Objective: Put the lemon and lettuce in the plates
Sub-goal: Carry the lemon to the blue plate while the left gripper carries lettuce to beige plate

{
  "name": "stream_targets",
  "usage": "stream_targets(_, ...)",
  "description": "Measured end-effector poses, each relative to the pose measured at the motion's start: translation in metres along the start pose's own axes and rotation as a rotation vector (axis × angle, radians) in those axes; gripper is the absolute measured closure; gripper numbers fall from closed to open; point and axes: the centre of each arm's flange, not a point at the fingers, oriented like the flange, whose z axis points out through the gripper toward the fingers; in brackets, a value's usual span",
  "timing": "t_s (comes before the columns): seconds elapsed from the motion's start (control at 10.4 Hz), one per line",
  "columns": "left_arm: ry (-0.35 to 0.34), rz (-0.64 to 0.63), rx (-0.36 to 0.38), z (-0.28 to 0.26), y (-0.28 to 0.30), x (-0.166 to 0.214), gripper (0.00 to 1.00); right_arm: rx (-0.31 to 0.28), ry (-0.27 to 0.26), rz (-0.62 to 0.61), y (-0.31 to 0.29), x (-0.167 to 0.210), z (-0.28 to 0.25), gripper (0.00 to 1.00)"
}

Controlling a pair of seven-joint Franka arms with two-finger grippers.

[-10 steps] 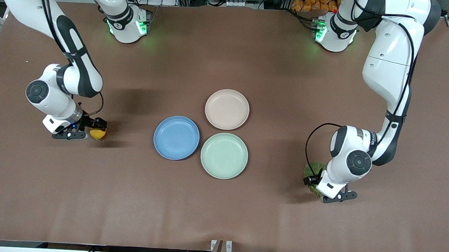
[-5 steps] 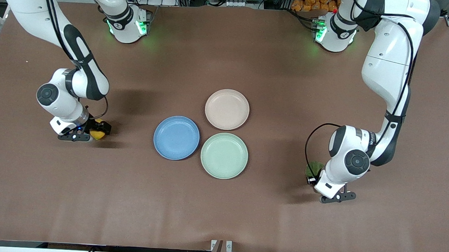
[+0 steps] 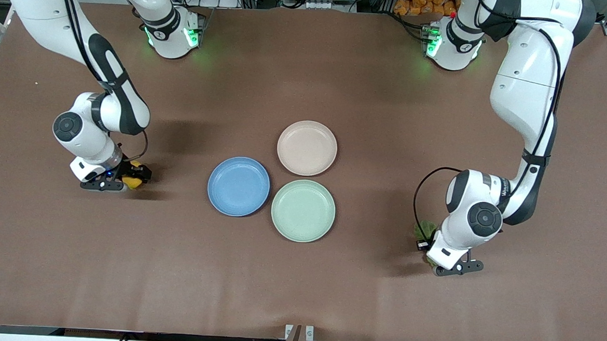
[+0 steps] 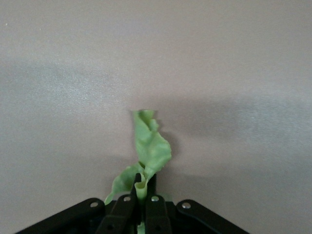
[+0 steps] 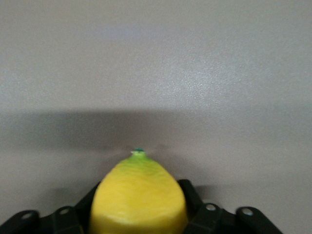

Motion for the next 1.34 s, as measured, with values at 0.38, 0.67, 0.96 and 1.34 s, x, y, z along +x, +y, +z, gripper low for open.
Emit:
stream_targets(0.38, -0.013, 0.023, -0.017, -0.037, 0.021, -0.031, 0.96, 0.004, -0.002, -0.007, -0.004, 0.001, 0.0, 0.42)
stream_targets(0.67, -0.031, 0.007, -0.021, -0.065, 0.033, -0.066, 0.96, 0.034, -0.029, -0.054, -0.034, 0.028, -0.024, 0.42)
stream_targets(0.96, -0.058, -0.071, -0.058, -0.077, 0.079, -0.102, 0.96, 0.08, 0.026, -0.114, -0.092, 0.059, -0.063, 0.42)
stream_targets(1.34, -0.099, -0.195, -0.058, -0.091, 0.163, -0.175, 0.96, 0.125, 0.037, -0.078, -0.191, 0.064, -0.085, 0.42)
